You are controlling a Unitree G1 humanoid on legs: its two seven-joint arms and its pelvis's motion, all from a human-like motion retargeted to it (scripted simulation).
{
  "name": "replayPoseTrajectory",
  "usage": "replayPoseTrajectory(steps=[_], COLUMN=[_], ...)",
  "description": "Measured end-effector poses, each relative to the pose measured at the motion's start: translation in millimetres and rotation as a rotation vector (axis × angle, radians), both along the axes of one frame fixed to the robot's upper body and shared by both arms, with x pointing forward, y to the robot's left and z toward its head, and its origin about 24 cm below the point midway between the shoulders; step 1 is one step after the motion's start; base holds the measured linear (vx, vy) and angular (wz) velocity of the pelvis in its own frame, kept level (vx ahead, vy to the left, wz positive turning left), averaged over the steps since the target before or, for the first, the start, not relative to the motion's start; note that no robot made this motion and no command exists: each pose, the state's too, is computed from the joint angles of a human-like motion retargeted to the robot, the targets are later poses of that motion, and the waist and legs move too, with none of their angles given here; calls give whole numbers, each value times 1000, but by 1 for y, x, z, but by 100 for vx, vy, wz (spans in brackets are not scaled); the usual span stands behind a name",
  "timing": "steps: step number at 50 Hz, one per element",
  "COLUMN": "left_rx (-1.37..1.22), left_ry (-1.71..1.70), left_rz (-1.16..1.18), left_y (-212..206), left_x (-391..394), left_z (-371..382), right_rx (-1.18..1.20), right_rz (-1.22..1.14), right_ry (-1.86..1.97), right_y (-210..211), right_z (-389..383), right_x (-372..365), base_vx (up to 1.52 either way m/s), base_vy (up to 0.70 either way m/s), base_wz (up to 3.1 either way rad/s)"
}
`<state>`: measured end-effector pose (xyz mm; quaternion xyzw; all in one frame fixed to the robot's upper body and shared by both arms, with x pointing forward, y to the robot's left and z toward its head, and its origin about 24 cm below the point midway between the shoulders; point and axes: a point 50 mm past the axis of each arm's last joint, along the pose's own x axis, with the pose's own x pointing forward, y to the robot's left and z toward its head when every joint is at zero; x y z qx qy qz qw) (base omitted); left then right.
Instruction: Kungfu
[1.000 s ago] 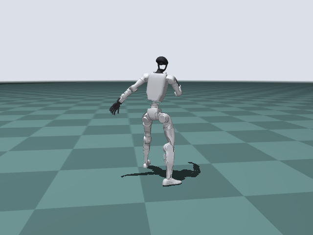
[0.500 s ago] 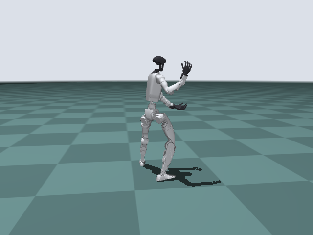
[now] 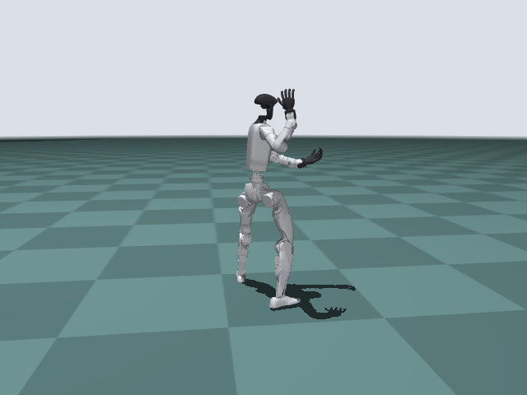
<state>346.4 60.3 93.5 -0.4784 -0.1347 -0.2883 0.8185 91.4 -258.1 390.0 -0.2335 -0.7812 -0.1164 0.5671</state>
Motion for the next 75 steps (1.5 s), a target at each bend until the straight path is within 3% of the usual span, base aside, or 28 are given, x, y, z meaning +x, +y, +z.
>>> replayPoseTrajectory(steps=[7, 13, 18, 21, 25, 30, 34, 38, 42, 47, 51, 54, 59, 67, 72, 75], left_rx=[455, 1002, 1387, 1481, 1540, 1791, 1907, 1834, 1558, 1054, 894, 1096, 1472, 1581, 1713, 1707], left_ry=[1, 185, 527, 781, 1058, 1271, 1471, 1664, 1768, 1753, 1558, 1380, 1247, 1243, 1250, 1259], left_rz=[39, 51, 29, -25, -176, -457, -827, -1267, -1631, -1831, -1926, -1944, -1734, -1658, -1558, -1612], left_y=[45, 112, 175, 194, 198, 217, 241, 239, 213, 147, 130, 143, 161, 181, 192, 196], left_x=[0, -27, -87, -133, -203, -299, -394, -483, -553, -596, -571, -540, -506, -483, -476, -484], left_z=[-25, -85, -151, -188, -228, -249, -240, -217, -189, -171, -185, -204, -227, -232, -234, -230], right_rx=[75, 234, 338, 485, 793, 1086, 878, 509, 159, -124, -78, 48, 214, 219, 293, 371], right_rz=[-191, -235, -206, -158, 53, 500, 922, 1364, 1621, 1668, 1661, 1647, 1638, 1633, 1562, 1527], right_ry=[145, 449, 857, 1145, 1430, 1605, 1565, 1315, 988, 819, 714, 662, 664, 772, 807, 835], right_y=[-30, -77, -110, -116, -84, 18, 101, 154, 172, 177, 167, 149, 134, 147, 138, 129], right_z=[-10, -52, -137, -220, -335, -413, -359, -235, -117, -56, -42, -47, -63, -77, -92, -106], right_x=[15, 53, 98, 119, 123, 153, 222, 268, 257, 229, 219, 219, 224, 231, 235, 240], base_vx=[7, 9, 11, 11, 22, 25, 24, 29, 61, 82, 82, 73, 70, 62, 60, 67], base_vy=[19, 24, 26, 23, 26, 14, -2, 3, 3, 33, -26, -43, 16, -25, -46, -61], base_wz=[47, 66, 107, 215, 183, 93, 21, 0, 10, 168, 247, 187, 81, 112, 117, 58])
